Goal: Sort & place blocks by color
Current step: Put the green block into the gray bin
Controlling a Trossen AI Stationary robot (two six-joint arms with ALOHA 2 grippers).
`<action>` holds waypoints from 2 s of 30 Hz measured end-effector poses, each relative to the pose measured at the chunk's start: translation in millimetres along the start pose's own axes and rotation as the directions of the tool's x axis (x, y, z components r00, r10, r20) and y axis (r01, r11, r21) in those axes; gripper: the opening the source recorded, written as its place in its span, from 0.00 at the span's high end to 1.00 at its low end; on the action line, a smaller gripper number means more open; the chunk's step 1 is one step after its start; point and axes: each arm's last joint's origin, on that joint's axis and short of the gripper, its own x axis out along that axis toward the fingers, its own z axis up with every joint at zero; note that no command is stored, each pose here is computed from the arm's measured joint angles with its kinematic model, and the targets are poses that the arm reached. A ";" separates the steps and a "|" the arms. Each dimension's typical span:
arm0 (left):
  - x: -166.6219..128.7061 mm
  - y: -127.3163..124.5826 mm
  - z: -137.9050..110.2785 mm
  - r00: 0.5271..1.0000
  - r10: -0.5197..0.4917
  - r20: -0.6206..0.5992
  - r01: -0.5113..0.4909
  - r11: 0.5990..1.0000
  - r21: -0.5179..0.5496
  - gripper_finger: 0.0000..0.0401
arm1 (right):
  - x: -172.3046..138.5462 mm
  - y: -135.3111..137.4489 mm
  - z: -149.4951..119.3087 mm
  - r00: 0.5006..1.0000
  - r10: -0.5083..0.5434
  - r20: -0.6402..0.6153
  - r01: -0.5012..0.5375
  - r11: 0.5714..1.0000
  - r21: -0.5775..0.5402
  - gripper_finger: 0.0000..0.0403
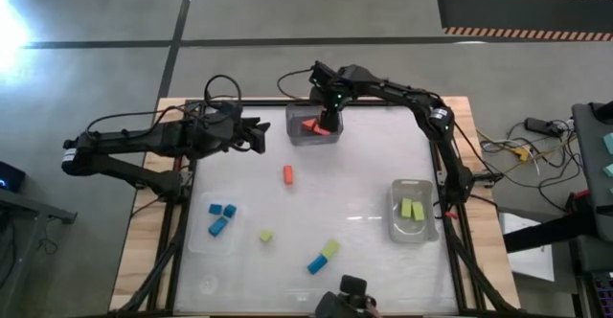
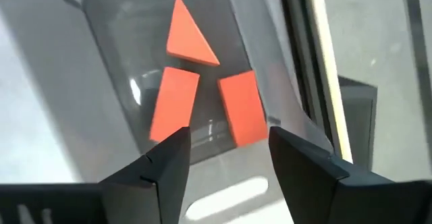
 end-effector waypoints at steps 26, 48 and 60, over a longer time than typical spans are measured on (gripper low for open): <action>63.8 -13.0 -71.8 0.785 -0.025 -0.619 -0.011 0.998 -0.055 0.57 | -203.2 169.0 -38.8 0.954 0.110 0.279 -0.238 0.846 0.477 0.67; 39.1 -36.0 -116.4 0.455 -0.085 -0.886 -0.036 0.993 -0.114 0.57 | -181.1 201.3 -90.1 0.976 0.076 0.202 -0.162 0.879 0.449 0.50; 25.3 -68.8 -160.1 0.348 0.004 -0.938 -0.037 0.999 -0.009 0.57 | -177.0 201.9 -89.1 0.959 0.078 0.271 -0.186 0.898 0.399 0.50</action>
